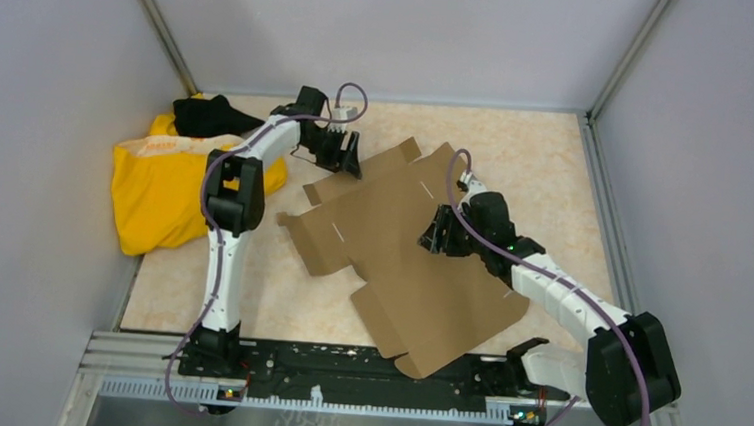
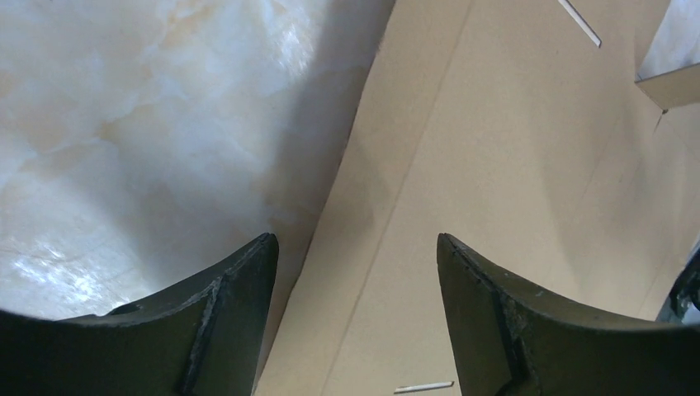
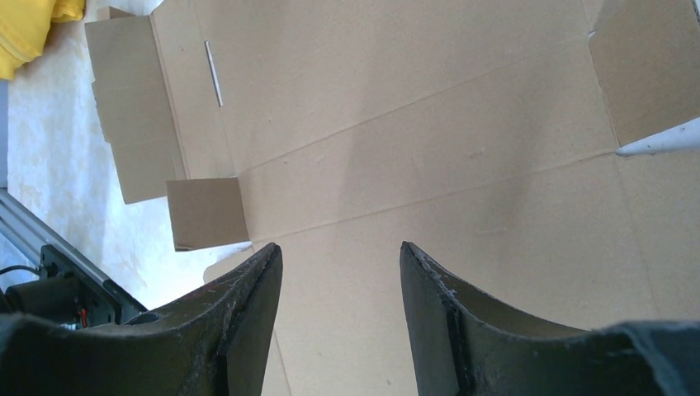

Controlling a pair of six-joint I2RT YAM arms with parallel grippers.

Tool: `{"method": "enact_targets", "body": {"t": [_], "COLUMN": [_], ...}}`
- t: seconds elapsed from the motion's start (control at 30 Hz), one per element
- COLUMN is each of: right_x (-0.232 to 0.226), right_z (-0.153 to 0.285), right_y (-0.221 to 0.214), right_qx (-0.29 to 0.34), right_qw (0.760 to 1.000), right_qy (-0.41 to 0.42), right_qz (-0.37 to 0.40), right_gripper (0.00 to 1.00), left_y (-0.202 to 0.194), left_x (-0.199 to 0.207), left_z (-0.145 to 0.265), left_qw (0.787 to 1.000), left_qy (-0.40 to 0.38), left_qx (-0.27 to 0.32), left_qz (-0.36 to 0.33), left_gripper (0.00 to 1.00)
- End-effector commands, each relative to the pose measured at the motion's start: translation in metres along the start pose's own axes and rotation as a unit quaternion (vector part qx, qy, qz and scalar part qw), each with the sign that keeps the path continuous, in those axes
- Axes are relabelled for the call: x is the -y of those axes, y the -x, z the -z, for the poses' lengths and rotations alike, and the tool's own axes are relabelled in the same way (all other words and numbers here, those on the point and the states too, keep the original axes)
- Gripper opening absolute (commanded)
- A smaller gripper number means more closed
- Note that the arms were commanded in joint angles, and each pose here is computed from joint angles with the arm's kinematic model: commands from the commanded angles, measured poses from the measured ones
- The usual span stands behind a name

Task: Fold the paper box

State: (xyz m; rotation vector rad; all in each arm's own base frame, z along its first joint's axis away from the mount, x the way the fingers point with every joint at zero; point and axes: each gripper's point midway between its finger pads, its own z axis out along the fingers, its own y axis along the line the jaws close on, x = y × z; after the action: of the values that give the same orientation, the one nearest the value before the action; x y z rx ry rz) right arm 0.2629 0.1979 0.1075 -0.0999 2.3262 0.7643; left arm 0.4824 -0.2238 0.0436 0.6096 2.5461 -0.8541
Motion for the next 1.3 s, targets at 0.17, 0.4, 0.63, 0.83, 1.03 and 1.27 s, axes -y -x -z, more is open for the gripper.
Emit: {"method": "enact_targets", "body": {"t": [0.17, 0.4, 0.63, 0.83, 1.03, 1.27], "right_x": [-0.007, -0.007, -0.006, -0.005, 0.002, 0.032], "right_z": [-0.005, -0.004, -0.004, -0.001, 0.009, 0.025], "right_y": [0.010, 0.009, 0.009, 0.017, 0.048, 0.082], "right_qx": [0.021, 0.023, 0.023, 0.034, 0.061, 0.095], "right_qw": [1.000, 0.999, 0.999, 0.999, 0.998, 0.994], "right_qy": [0.021, 0.022, 0.023, 0.010, -0.006, -0.017], "right_qz": [0.001, 0.001, 0.000, 0.004, -0.002, -0.044], "right_gripper": [0.54, 0.54, 0.54, 0.54, 0.54, 0.53], "left_y": [-0.008, -0.009, -0.008, 0.000, 0.012, 0.031], "left_x": [0.018, 0.020, 0.029, 0.041, 0.050, 0.064], "left_z": [0.017, 0.018, 0.021, 0.033, 0.055, 0.092], "left_qw": [1.000, 1.000, 0.999, 0.997, 0.990, 0.974], "left_qy": [-0.007, 0.011, 0.030, 0.059, 0.113, 0.187], "left_qx": [0.003, 0.005, 0.005, 0.010, 0.024, 0.039], "left_qz": [-0.011, -0.017, -0.029, -0.048, -0.080, -0.123], "left_gripper": [0.72, 0.54, 0.32, 0.00, 0.00, 0.00]}}
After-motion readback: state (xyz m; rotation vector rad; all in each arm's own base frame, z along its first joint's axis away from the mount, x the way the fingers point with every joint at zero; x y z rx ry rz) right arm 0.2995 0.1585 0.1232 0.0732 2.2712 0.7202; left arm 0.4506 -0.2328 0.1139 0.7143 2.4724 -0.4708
